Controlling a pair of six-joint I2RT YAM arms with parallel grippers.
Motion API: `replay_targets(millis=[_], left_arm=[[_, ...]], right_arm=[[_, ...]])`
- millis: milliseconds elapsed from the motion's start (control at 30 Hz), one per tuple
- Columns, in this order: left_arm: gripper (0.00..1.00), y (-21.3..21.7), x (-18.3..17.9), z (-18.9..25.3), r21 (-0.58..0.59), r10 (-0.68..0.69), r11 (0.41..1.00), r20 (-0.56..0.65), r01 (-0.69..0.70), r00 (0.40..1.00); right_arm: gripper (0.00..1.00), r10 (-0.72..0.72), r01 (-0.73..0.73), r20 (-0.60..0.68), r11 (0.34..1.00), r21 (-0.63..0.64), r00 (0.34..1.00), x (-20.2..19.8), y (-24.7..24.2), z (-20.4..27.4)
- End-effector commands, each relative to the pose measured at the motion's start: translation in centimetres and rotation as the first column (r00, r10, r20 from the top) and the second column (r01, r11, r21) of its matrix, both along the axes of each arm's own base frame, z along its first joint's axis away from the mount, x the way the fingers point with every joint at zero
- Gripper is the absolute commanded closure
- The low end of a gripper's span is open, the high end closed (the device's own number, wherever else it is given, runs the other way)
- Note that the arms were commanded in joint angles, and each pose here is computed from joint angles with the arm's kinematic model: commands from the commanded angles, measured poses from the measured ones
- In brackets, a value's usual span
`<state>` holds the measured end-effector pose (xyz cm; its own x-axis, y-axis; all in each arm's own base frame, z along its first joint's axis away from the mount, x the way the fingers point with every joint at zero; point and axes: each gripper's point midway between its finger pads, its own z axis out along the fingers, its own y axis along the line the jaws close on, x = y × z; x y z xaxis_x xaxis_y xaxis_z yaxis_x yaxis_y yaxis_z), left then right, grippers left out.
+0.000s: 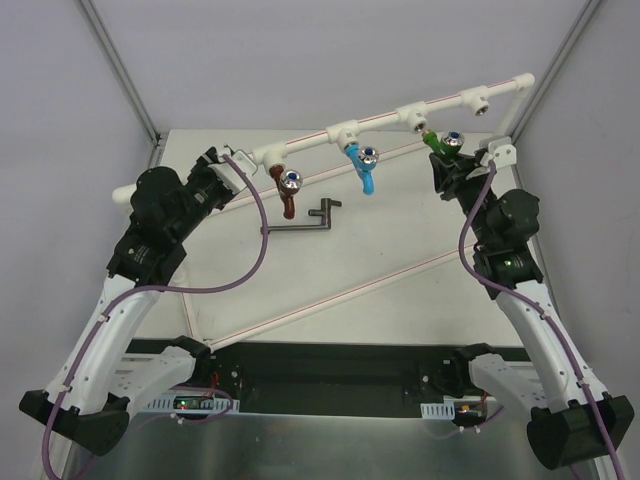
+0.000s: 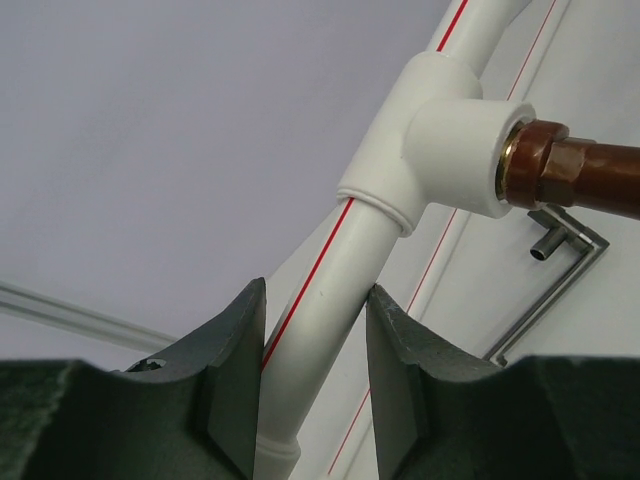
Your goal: Install the water faucets
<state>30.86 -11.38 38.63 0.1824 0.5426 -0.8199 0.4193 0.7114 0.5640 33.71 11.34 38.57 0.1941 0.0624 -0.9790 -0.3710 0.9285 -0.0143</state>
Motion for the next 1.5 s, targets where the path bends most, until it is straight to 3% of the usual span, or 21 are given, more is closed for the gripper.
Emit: replay_targets(millis=[0, 700, 1467], left_arm=[[0.97, 2.5, 0.6, -5.2, -0.056, 0.181, 0.980, -0.177, -0.193, 0.967], [0.96, 2.1, 1.0, -6.1, -0.056, 0.165, 0.983, -0.167, -0.176, 0.972], [0.97, 1.6, 1.0, -6.3, -0.071, 0.142, 0.985, -0.177, -0.156, 0.974]], right_arm=[[0.98, 0.020, -0.026, 0.165, 0.999, 0.036, 0.986, -0.5, -0.1, 5.5], [0.98, 0.061, -0.066, 0.138, 0.997, 0.029, 0.989, 1.8, 0.8, 4.7], [0.99, 0.013, -0.020, 0.153, 0.999, 0.045, 0.988, 3.0, -0.1, 4.5]])
